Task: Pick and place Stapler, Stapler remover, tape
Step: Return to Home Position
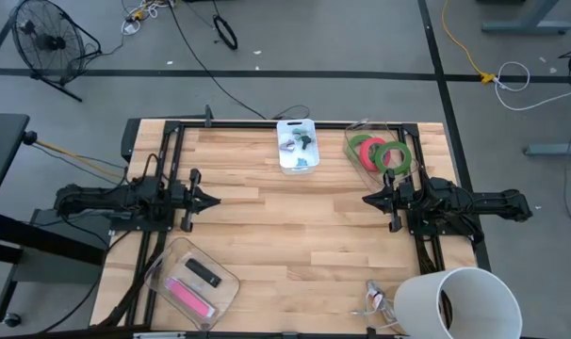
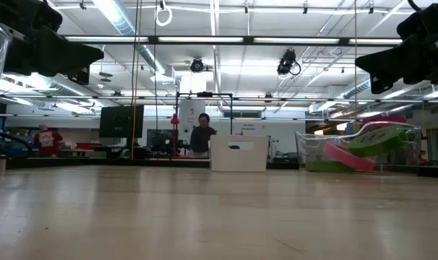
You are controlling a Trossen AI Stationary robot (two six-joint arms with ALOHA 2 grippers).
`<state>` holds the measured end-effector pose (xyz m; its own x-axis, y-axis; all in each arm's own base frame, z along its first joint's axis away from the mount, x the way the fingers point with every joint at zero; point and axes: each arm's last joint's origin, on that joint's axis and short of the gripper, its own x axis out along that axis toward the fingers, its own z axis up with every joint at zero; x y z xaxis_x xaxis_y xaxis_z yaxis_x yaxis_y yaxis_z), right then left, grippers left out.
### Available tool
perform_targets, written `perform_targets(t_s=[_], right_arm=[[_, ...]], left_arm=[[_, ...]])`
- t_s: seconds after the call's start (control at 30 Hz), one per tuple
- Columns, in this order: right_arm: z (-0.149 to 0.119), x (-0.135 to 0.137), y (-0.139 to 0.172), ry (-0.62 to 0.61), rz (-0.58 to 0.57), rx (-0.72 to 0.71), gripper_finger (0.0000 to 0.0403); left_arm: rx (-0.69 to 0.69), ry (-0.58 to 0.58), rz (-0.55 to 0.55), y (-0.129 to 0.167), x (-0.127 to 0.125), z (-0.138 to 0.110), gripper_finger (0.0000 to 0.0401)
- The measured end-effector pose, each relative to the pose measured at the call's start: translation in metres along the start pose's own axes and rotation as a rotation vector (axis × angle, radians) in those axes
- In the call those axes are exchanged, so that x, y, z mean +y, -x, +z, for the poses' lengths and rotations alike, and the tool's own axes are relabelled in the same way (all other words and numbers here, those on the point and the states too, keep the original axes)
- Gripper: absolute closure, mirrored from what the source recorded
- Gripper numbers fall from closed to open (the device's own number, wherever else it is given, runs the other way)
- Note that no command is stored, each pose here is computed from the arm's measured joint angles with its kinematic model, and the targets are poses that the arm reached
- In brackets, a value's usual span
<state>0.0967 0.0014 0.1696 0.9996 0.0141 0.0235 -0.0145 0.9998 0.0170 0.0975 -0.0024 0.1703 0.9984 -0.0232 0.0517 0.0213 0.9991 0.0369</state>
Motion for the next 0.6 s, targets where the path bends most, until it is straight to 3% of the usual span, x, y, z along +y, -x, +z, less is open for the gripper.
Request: perform_targets(t_s=[0.6], right_arm=[[0.0,0.0,0.0,0.0,0.0,0.0,0.0383]], left_arm=[[0.0,0.0,0.0,0.0,0.0,-0.0001,0.0383]])
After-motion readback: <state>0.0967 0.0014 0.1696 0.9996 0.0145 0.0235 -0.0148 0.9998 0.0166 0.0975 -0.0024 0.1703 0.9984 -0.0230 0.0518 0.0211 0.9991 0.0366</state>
